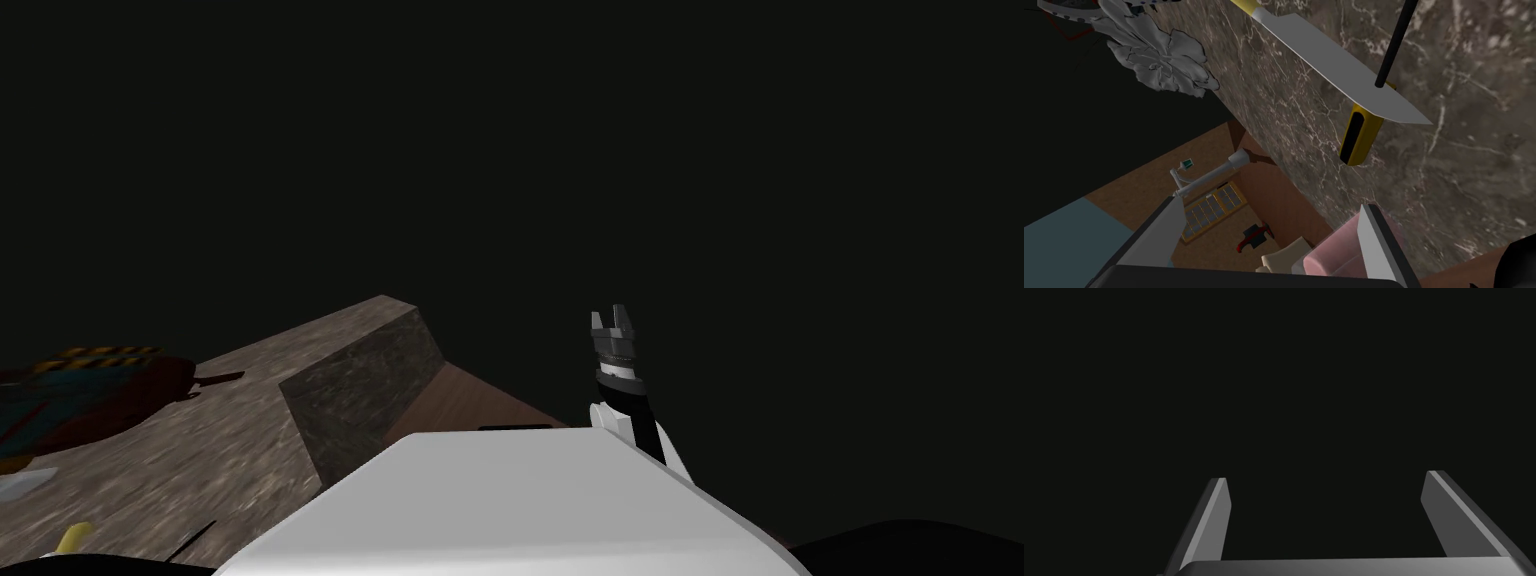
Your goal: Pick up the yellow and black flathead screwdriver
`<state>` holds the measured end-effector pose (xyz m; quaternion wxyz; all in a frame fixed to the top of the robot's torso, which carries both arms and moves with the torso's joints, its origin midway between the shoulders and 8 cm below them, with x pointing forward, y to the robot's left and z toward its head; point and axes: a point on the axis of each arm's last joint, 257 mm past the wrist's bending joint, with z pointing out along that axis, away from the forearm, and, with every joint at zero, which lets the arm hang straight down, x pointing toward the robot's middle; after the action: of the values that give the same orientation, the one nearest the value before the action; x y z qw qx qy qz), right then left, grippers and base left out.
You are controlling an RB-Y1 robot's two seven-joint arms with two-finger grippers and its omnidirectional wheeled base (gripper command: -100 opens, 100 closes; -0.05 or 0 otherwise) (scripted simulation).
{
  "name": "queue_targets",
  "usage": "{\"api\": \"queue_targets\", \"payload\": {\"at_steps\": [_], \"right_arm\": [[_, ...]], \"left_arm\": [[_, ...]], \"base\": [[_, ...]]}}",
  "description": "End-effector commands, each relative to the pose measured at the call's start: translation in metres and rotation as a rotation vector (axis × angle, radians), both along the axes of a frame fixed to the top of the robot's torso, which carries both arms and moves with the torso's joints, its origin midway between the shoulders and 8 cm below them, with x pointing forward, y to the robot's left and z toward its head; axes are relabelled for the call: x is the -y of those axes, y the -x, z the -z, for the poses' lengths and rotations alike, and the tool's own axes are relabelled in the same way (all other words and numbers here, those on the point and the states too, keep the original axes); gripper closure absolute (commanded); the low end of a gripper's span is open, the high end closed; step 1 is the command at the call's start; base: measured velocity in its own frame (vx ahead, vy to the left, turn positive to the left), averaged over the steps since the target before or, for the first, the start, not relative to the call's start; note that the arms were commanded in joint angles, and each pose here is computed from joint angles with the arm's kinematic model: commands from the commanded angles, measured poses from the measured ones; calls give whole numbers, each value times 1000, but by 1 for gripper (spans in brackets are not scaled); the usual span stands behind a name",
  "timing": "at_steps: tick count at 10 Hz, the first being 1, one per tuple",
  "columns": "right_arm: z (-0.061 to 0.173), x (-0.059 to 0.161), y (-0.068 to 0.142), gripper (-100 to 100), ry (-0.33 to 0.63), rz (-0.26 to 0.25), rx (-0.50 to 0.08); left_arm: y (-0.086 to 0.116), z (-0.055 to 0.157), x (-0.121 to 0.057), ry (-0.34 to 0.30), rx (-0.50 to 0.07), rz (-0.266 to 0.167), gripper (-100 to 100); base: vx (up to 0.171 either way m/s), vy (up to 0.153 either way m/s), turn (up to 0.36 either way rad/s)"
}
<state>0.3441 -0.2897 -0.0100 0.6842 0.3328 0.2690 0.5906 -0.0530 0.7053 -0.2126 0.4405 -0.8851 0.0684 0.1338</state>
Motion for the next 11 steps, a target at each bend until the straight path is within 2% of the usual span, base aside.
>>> {"api": "queue_targets", "payload": {"at_steps": [1,2,4,5,8,11], "right_arm": [[0,0,0,0,0,0,0],[0,0,0,0,0,0,0],[0,0,0,0,0,0,0],[0,0,0,0,0,0,0],[0,0,0,0,0,0,0],[0,0,0,0,0,0,0]], "left_arm": [[17,13,9,57,15,-51,-100],[19,16,12,73,12,-59,-100],[42,40,31,168,38,-133,-100],[44,42,34,182,36,-140,-100],[70,78,71,325,65,-233,-100],[91,107,107,438,78,-304,-100]], "base": [[73,93,-109],[60,77,-78],[80,114,-145],[52,108,-89],[36,109,-99],[-3,127,-48]]}}
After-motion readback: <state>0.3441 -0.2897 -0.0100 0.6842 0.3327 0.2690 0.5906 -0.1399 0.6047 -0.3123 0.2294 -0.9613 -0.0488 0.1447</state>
